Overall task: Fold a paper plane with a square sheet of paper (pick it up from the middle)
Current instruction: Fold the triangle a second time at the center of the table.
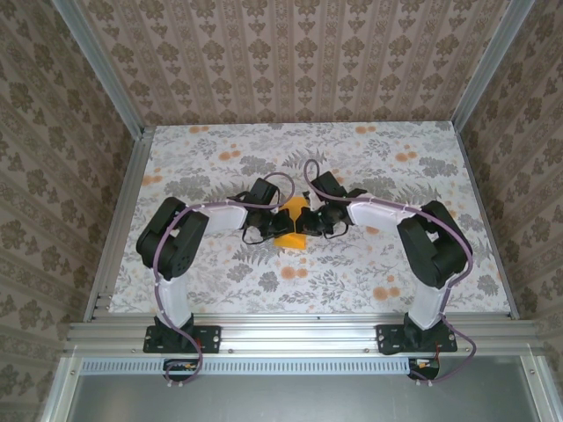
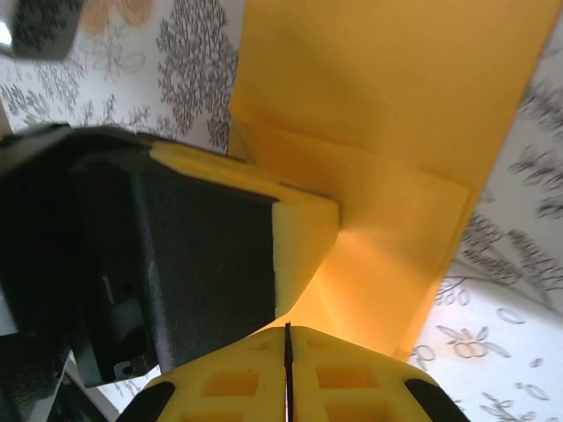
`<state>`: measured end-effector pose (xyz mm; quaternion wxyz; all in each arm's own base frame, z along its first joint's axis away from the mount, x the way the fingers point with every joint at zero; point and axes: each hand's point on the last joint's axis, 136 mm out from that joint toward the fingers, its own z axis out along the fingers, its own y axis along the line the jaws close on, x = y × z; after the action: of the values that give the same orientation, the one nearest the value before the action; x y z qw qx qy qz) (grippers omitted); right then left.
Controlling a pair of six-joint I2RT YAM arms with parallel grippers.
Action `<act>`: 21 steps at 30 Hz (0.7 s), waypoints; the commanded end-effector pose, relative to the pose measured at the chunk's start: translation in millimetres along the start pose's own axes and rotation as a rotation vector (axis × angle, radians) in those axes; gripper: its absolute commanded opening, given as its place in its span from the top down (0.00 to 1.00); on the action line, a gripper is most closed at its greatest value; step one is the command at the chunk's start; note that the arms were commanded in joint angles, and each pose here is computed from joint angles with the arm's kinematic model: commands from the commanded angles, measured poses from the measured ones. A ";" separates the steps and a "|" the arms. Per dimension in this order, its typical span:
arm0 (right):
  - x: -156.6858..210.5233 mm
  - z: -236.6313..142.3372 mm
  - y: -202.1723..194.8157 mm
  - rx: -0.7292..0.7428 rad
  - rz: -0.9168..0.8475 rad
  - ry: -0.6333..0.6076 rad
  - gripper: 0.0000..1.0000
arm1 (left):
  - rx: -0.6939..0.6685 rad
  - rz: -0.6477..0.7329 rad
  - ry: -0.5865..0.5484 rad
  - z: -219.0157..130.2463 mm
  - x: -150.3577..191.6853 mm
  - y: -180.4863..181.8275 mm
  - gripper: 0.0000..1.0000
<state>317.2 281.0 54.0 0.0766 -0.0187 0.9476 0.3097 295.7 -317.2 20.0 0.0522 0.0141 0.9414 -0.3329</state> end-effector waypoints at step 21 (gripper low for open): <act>32.3 -9.6 -10.2 0.002 0.034 0.062 0.90 | -0.095 -0.035 0.067 12.5 20.5 28.5 0.94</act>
<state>282.0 263.7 27.8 0.0272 -0.0063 0.9554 0.2941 293.8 -320.1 20.3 0.0492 0.0175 0.9406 -0.3354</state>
